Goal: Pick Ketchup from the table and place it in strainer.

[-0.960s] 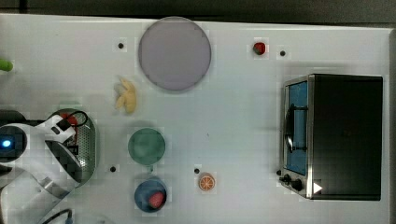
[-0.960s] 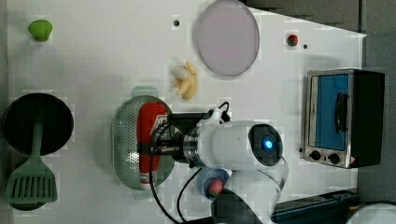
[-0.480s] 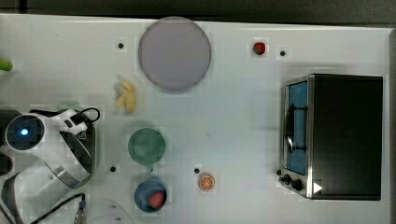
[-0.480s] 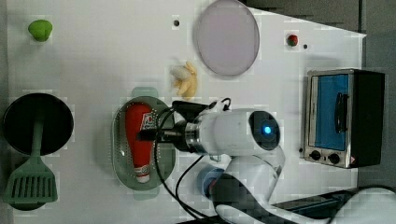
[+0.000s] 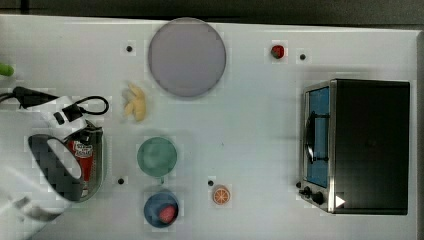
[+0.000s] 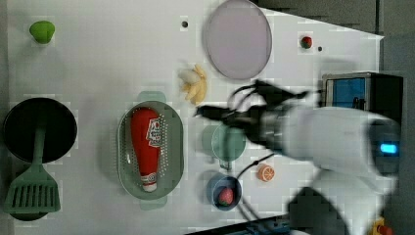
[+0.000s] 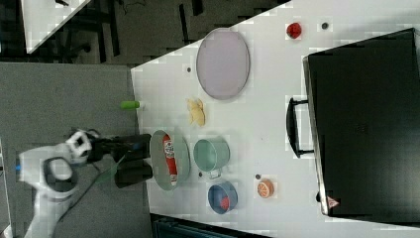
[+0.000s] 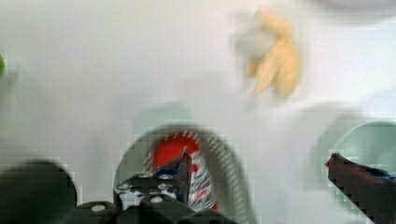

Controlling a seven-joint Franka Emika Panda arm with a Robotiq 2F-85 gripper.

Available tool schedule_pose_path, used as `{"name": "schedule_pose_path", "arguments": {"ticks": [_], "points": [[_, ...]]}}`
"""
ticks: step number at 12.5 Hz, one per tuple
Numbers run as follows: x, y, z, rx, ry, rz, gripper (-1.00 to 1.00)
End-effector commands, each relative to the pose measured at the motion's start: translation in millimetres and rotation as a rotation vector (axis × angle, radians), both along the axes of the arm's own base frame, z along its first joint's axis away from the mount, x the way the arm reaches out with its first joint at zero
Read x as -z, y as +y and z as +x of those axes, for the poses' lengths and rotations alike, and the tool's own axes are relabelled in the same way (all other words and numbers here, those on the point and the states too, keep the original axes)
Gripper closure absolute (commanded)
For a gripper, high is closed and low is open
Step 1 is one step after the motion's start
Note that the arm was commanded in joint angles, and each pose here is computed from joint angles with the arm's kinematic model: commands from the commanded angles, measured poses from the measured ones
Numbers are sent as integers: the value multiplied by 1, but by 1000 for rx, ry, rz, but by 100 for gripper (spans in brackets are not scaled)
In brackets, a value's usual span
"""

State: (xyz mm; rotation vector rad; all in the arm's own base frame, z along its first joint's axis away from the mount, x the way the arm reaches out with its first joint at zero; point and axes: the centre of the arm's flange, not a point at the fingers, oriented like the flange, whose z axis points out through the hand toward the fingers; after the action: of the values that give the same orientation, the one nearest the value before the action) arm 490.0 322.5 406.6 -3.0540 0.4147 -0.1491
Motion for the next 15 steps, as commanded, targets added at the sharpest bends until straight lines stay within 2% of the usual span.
{"name": "schedule_pose_path", "arguments": {"ticks": [1,4,7,8,11,15], "points": [[-70,-100,39,272,-42,-43,-100],[-120,-193,43,483,21,-69,-100],[-164,-269,47,635,21,-37,-100],[-172,-286,47,658,34,-35,-100],[-183,-316,37,709,127,-42,-100],[-191,-330,34,664,139,-45,-100]]}}
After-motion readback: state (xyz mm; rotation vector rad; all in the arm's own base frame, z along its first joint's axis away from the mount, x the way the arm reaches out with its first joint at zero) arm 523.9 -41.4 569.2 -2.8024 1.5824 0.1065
